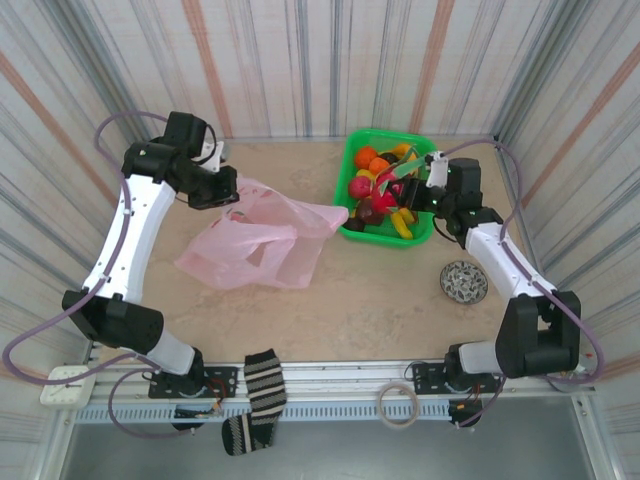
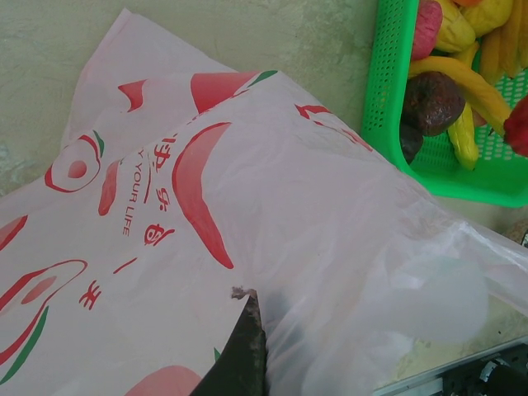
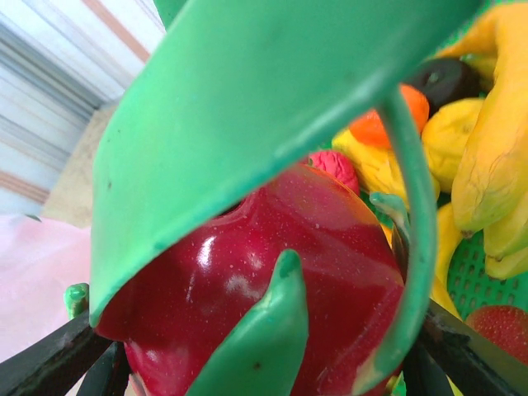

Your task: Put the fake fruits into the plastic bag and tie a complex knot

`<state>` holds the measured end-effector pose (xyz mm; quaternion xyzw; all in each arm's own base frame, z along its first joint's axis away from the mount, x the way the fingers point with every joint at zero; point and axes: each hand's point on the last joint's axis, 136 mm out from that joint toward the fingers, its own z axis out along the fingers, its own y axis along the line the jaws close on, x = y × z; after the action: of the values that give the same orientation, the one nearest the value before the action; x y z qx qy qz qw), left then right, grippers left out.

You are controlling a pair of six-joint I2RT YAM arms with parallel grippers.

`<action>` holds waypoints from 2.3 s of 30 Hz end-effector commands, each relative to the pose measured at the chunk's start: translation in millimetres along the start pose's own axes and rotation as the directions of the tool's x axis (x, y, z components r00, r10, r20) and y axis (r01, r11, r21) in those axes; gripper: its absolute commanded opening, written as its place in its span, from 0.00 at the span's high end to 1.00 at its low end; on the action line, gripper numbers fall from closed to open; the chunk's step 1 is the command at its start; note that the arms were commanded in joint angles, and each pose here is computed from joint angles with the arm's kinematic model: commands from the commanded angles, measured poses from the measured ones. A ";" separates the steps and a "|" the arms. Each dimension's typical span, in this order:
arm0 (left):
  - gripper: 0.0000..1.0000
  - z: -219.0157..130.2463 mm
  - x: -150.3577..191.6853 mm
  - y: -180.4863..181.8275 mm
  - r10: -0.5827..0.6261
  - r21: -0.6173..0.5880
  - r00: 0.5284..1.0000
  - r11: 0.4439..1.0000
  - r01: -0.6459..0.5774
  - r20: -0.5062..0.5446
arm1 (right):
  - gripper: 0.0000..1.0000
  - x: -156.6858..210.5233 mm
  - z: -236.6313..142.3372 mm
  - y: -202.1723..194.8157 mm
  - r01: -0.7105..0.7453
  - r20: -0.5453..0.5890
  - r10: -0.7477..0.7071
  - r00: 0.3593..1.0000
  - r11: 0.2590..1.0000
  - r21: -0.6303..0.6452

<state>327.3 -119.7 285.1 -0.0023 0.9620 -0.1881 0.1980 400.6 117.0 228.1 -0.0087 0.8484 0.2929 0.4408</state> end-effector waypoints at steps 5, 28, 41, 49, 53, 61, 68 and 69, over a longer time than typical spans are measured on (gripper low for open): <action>1.00 -1.7 1.1 -6.3 -0.007 0.027 1.000 1.000 0.007 0.001 | 0.64 -38.2 -49.2 43.4 0.038 0.156 -0.020 0.987 0.993 -0.108; 1.00 12.4 -3.2 -6.1 -0.026 0.036 0.999 0.999 0.027 -0.034 | 0.67 89.1 -169.3 180.8 0.235 0.182 -0.163 0.970 0.824 -0.516; 1.00 13.4 4.5 -12.9 0.015 0.082 0.998 0.997 -0.010 -0.063 | 0.67 120.4 -95.0 230.1 0.403 0.240 -0.324 0.915 0.739 -0.539; 1.00 13.3 12.9 -25.5 0.119 0.170 0.989 0.980 -0.102 -0.092 | 0.66 93.2 -61.1 224.1 0.478 0.346 -0.353 0.869 0.778 -0.408; 1.00 14.3 16.2 -33.2 0.142 0.221 0.984 0.968 -0.117 -0.104 | 0.67 78.0 -54.5 228.7 0.487 0.380 -0.342 0.859 0.773 -0.406; 1.00 10.5 17.9 -67.3 0.099 0.344 0.991 0.937 -0.063 -0.088 | 0.68 84.2 -29.5 255.2 0.509 0.382 -0.358 0.852 0.736 -0.446; 1.00 8.9 12.6 -80.9 0.008 0.410 0.999 0.912 0.015 -0.054 | 0.68 101.0 9.4 264.8 0.519 0.359 -0.384 0.851 0.722 -0.457; 1.00 10.3 12.8 -81.5 -0.006 0.418 0.999 0.908 0.028 -0.054 | 0.67 106.6 16.3 263.8 0.520 0.345 -0.396 0.851 0.723 -0.454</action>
<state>315.4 -194.2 283.4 0.0546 0.9213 -0.3549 0.1493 273.0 355.0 230.7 -0.2997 0.7017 0.3792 0.5235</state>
